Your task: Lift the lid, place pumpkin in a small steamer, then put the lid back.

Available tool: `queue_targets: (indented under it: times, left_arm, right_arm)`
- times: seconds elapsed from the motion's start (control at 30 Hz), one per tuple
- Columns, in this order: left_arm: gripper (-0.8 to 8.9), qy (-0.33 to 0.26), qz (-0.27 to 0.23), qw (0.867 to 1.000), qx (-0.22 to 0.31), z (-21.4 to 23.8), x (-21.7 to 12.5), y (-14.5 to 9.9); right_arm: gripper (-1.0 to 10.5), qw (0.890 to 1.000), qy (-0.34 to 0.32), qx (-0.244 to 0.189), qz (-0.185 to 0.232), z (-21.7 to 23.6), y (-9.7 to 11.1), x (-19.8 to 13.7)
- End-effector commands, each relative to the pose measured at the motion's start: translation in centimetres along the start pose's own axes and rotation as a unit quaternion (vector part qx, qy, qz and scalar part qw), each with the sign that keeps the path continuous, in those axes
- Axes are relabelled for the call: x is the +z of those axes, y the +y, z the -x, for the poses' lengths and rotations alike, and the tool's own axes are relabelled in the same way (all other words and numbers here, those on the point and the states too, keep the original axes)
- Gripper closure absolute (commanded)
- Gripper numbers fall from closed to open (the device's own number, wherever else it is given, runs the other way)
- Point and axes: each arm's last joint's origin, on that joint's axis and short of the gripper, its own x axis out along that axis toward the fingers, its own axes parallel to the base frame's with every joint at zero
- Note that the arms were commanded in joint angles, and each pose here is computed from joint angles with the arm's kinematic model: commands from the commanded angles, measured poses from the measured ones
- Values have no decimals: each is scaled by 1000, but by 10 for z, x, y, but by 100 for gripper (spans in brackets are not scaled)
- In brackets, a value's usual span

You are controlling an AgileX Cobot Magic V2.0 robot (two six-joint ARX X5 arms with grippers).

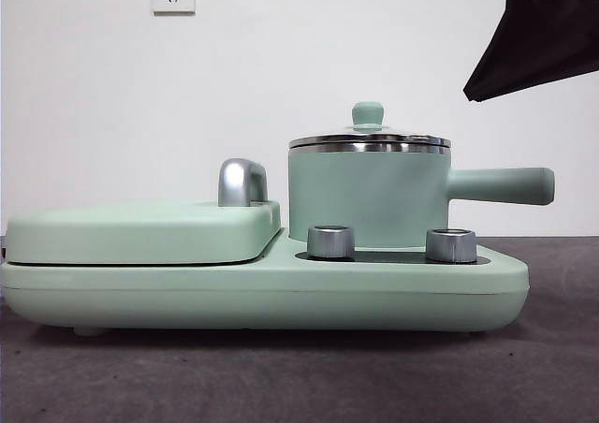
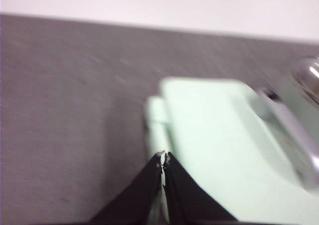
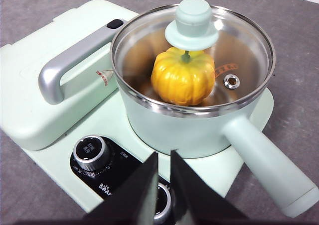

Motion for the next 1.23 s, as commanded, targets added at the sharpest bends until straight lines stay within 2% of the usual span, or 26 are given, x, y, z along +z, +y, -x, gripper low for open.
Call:
queue_targets:
  times: [0.03, 0.17, 0.27, 0.57, 0.73, 1.1, 1.23]
  left_arm:
    - [807, -54, -2, 998, 27, 2, -11, 10]
    - [807, -103, 5, 992, 70, 4, -33, 23]
    - [807, -108, 8, 990, 91, 2, -53, 30]
    - [807, -114, 10, 989, 98, -12, -97, 39]
    - [807, -90, 13, 991, 102, -14, -103, 40]
    - [807, -91, 13, 991, 102, -14, -103, 40]
    - [807, -91, 13, 991, 102, -14, -103, 40]
  right_arm:
    - [912, 1000, -13, 3, 0, 1, 1, 6]
    - [912, 1000, -13, 3, 0, 1, 1, 6]
    - [912, 1000, -13, 3, 0, 1, 1, 6]
    - [912, 1000, -13, 3, 0, 1, 1, 6]
    - [912, 1000, -14, 3, 0, 1, 1, 6]
    - [912, 1000, -14, 3, 1, 1, 1, 6]
    - [913, 999, -32, -38, 13, 4, -1, 10]
